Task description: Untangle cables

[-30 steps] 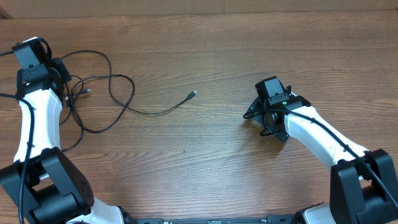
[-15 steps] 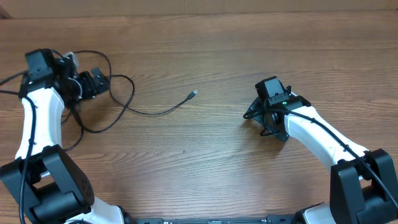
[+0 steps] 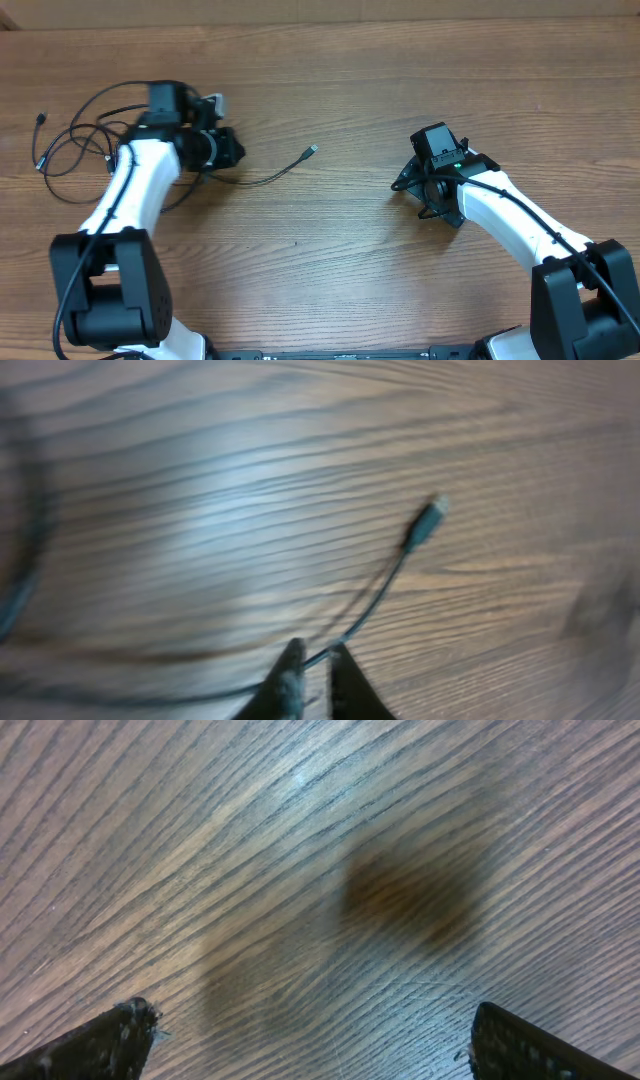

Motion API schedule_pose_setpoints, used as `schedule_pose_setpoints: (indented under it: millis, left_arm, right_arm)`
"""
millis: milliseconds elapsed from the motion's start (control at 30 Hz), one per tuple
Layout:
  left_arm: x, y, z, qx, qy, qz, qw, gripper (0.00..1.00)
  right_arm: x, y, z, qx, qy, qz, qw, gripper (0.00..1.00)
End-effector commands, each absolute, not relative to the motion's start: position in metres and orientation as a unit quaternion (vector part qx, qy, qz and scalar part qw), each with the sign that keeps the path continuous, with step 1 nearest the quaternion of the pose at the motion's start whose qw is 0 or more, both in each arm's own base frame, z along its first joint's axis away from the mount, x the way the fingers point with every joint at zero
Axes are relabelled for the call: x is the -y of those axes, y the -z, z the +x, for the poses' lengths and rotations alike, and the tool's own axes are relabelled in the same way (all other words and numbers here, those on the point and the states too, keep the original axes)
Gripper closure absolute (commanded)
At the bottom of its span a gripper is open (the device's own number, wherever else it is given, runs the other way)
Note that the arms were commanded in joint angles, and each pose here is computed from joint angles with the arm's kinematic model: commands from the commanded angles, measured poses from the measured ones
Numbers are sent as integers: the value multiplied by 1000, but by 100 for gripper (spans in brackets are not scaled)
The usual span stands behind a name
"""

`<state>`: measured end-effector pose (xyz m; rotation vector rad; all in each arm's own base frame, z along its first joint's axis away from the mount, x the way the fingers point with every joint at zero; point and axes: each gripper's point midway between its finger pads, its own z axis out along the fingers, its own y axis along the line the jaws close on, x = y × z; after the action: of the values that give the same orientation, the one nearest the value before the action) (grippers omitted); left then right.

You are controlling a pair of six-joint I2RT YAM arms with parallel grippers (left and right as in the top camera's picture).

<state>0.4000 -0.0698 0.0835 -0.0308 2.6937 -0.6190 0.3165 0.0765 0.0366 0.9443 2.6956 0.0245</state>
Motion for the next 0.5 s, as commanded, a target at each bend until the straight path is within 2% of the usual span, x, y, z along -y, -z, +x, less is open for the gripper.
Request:
schedule_pose_setpoints:
  millis: [0,133,200,233,300,400,467]
  left_arm:
    - [94,-68,396,-963,198,24,182,96]
    - [127,-52,394,-963,196,64,172,96]
    - [141,-40,388,-964,195,86,156,91]
    - [147,-33,385,-964,194,104,150,83]
    - [155,-24,383,-961,191,138,148,62]
    - [160,-19,389,-954,189,166,162,52]
    - [158,-22,398,-953,179,166,179,49]
  right_arm:
    - [-76,-40,318,-931,-14,332,148,0]
    - [-76,-41,318,-931,-14,332,148,0]
    - [-76,-41,318,-931,-14,332,148,0]
    - [-76,-40,318,-931,-14,332,148,0]
    - [-76,-41,318,-931,-14,332,148,0]
    - [-76,-40,318,-931,-14,332,148,0]
    - [-76,-40,318,-931,-14,332,148,0]
